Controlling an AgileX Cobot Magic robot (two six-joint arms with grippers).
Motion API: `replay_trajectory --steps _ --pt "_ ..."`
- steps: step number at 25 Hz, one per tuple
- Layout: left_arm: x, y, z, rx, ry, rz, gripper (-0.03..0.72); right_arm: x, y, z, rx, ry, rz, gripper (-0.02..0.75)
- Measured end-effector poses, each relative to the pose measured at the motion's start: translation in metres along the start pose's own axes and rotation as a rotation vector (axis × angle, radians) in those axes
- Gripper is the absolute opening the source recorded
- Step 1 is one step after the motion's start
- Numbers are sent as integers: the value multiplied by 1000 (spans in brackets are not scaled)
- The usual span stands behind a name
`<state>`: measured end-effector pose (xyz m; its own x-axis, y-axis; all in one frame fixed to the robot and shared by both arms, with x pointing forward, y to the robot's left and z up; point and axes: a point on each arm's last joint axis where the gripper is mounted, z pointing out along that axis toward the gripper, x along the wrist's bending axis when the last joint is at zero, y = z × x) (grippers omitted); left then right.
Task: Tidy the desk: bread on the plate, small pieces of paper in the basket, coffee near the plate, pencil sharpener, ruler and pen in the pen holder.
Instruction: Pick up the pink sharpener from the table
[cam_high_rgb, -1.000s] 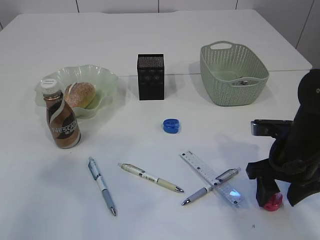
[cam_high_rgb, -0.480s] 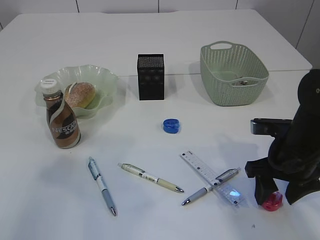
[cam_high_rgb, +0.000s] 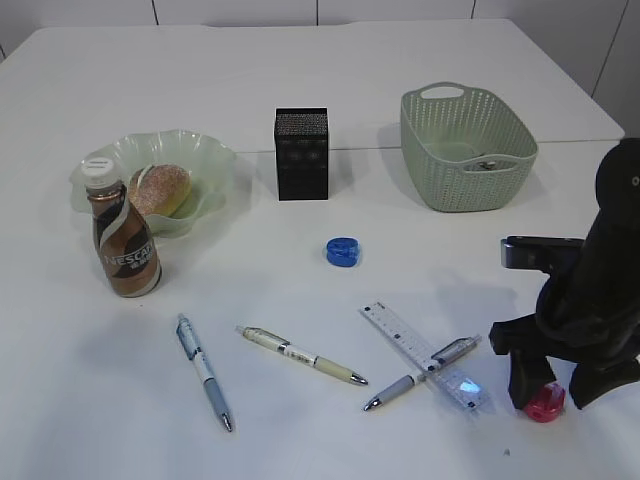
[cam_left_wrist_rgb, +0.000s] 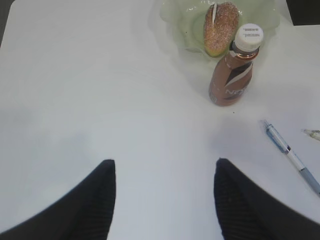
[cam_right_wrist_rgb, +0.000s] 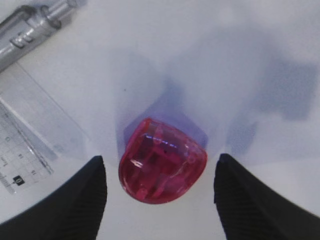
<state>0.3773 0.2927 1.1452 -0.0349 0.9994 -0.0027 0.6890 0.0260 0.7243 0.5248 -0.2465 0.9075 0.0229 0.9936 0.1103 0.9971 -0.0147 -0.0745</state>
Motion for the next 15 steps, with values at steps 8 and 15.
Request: replay_trajectory --steps 8,15 --pt "0 0 0 0 0 0 436 0 0 0 -3 1 1 474" --pt "0 0 0 0 0 0 436 0 2 1 -13 1 2 470"
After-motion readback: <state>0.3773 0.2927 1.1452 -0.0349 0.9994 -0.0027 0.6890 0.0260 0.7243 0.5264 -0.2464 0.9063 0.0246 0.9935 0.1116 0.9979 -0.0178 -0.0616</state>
